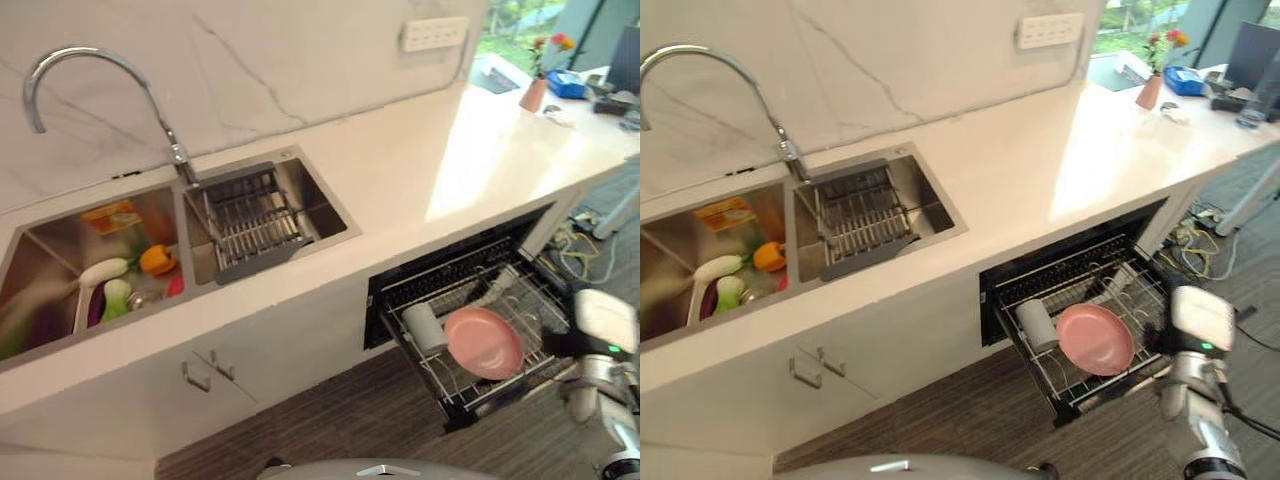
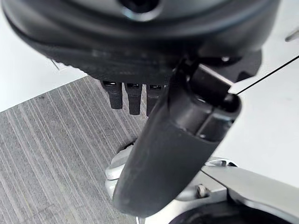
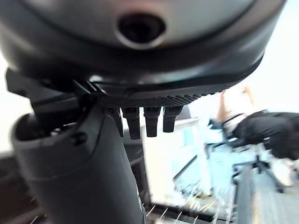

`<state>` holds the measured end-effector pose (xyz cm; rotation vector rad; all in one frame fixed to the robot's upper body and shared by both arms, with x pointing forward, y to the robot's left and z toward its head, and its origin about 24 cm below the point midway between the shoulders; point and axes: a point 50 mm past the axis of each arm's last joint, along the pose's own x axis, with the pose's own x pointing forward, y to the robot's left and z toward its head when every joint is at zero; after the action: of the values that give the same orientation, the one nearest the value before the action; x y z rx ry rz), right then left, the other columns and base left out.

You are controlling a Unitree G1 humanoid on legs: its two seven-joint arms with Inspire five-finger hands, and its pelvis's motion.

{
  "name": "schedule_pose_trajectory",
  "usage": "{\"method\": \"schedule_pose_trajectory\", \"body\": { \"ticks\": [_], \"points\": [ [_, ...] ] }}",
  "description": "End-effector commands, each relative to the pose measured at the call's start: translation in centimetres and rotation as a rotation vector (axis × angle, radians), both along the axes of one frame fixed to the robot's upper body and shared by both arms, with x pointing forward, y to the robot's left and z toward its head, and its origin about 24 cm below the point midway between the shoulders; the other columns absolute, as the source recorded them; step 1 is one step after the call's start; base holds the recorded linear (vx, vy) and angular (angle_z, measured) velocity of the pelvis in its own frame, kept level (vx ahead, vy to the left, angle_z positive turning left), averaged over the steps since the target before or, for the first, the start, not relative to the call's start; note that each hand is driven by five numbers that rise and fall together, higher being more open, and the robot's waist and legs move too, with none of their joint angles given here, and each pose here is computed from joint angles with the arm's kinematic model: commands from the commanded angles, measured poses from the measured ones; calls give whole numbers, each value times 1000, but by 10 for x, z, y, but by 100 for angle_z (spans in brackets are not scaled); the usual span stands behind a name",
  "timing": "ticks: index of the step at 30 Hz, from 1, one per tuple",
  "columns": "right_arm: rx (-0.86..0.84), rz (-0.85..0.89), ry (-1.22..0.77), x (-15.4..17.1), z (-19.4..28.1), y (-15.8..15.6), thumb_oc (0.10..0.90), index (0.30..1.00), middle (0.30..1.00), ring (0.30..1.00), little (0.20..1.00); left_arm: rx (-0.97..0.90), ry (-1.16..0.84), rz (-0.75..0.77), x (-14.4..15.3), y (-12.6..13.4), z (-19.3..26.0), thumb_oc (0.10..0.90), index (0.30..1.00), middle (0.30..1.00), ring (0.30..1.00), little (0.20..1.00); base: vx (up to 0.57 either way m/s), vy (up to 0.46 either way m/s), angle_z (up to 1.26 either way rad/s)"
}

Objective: Place the dishes in the dishwasher.

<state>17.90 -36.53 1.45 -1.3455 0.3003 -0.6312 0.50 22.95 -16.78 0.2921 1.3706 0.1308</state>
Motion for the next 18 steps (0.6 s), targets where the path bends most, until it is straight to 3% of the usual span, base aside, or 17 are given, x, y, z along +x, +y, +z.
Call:
{"method": "schedule_pose_trajectory", "body": {
  "ticks": [1,4,7,10,13,18],
  "points": [
    [-9,-282,-179,-12,16,-39,400,300,300,300,300,-8,-131,-40,46,-10,1,800,900,900,900,900,13,13,-22],
    [121,-491,-156,-52,-16,-46,400,300,300,300,300,-18,-141,-36,50,-13,1,800,900,900,900,900,15,10,-12],
    [217,-561,-123,-66,-39,-38,400,300,300,300,300,-26,-141,-29,51,-16,0,800,900,900,900,900,3,7,-6],
    [325,-482,-67,-60,-59,-12,400,300,300,300,300,-32,-132,-21,48,-18,-1,800,900,900,900,900,2,14,-8],
    [402,-294,-14,-35,-69,22,400,300,300,300,300,-21,-99,-13,38,-18,-2,800,900,900,900,900,0,13,-1],
    [427,-105,69,-5,-74,52,400,300,300,300,300,-13,-95,-3,34,-14,-2,800,900,900,900,900,-2,36,12]
  ]
}}
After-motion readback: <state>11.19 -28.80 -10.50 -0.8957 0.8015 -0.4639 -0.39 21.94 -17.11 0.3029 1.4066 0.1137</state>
